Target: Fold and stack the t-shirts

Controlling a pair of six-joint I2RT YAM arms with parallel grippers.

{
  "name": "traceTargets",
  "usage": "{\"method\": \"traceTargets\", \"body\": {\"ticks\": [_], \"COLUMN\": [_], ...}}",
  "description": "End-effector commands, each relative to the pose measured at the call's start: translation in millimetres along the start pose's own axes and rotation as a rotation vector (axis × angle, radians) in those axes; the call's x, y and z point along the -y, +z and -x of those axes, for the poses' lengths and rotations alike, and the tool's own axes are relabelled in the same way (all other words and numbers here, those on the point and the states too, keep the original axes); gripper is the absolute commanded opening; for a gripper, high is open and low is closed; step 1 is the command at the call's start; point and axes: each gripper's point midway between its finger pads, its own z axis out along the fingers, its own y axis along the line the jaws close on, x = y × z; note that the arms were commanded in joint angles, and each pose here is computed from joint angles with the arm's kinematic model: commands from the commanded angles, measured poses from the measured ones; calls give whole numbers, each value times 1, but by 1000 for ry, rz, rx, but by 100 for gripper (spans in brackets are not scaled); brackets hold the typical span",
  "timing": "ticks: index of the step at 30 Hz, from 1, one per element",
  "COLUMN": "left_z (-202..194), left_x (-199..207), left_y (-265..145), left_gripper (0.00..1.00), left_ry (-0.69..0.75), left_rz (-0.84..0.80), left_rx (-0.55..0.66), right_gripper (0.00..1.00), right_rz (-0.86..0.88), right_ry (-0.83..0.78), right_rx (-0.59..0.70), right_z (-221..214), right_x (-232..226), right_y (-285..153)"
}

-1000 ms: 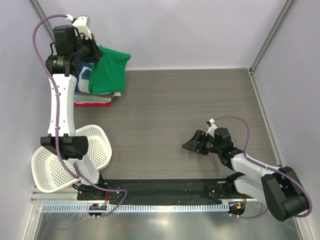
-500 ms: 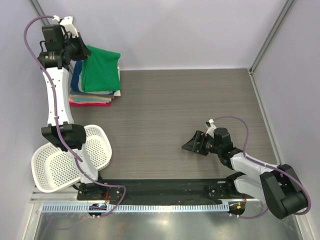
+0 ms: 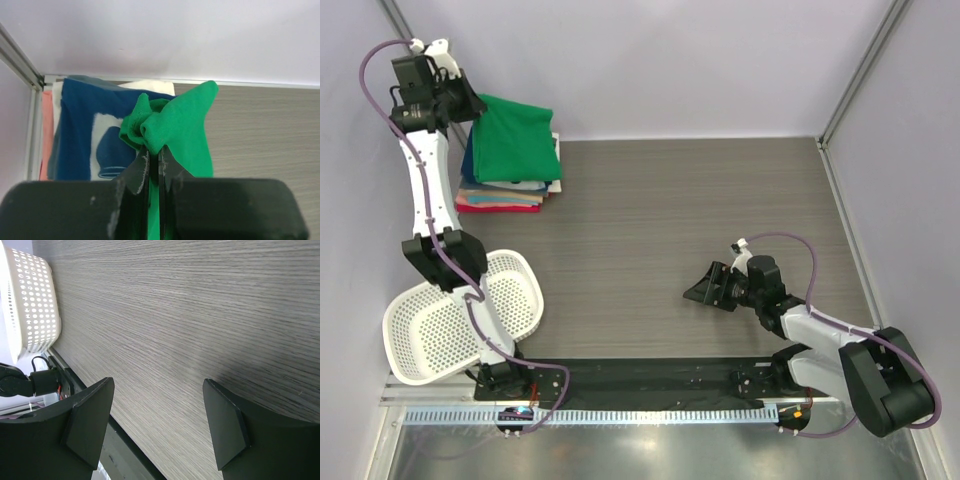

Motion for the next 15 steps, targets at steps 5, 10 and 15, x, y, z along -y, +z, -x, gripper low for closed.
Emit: {"method": "traceTargets", "body": {"ticks": [5, 10, 15], "left_z": [48, 49, 38], "left_x": [-22, -51, -75], "left_y": [16, 37, 62], "left_gripper": [0, 0, 0], "left_ry": [81, 91, 89], "left_rz": [2, 53, 75], "left_rx": [196, 235, 235], "right_gripper": [78, 78, 78], "right_rz": [54, 54, 56], "right_ry": [-54, -51, -49], "right_rx": [32, 35, 34], "right_z": [12, 13, 14], "right_x": [-13, -13, -13], "right_y": [3, 3, 4]}}
